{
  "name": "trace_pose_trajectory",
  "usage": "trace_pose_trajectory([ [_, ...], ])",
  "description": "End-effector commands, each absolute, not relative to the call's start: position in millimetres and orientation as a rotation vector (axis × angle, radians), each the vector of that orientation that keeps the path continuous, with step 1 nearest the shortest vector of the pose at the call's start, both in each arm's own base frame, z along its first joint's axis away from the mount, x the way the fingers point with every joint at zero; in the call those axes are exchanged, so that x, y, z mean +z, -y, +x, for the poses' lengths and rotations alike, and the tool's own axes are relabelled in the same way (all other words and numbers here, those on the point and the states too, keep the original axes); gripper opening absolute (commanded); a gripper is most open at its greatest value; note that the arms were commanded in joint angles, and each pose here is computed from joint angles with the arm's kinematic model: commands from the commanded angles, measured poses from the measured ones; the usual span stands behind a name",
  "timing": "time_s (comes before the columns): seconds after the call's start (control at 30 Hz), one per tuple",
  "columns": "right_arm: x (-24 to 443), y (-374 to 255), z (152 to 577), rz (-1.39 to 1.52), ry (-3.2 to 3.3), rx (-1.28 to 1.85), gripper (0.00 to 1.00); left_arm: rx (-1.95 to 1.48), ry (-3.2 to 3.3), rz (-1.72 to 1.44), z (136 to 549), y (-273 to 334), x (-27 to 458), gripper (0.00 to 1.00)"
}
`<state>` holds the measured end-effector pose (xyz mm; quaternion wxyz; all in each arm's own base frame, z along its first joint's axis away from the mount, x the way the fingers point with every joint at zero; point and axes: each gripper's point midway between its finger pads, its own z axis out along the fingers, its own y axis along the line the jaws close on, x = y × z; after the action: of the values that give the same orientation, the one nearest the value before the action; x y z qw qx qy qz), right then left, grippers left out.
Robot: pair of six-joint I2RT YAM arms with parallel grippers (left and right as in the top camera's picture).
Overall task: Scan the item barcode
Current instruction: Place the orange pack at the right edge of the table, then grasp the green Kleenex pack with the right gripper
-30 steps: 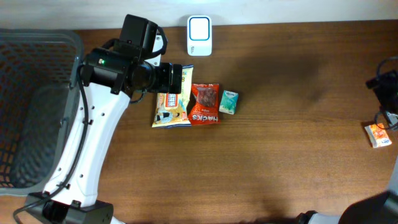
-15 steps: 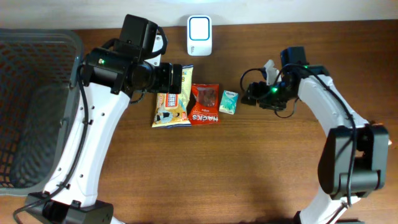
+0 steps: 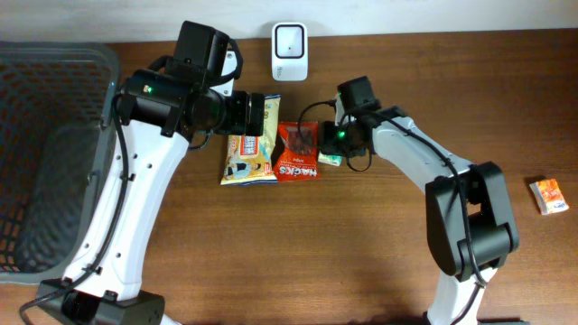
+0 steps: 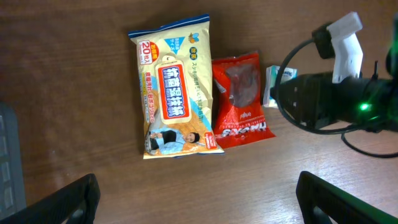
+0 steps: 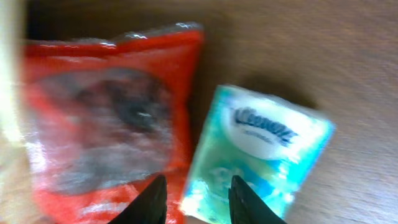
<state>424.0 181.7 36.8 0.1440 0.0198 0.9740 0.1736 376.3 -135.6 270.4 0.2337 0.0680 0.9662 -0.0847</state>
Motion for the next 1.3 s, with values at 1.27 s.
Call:
trace_pose_trajectory([
  [1.27,52.3,-87.8,392.1,0.406,-2.746,1.453,0.04,-0.223,-2.635,0.200,375.6,133.8,275.7,0.99],
])
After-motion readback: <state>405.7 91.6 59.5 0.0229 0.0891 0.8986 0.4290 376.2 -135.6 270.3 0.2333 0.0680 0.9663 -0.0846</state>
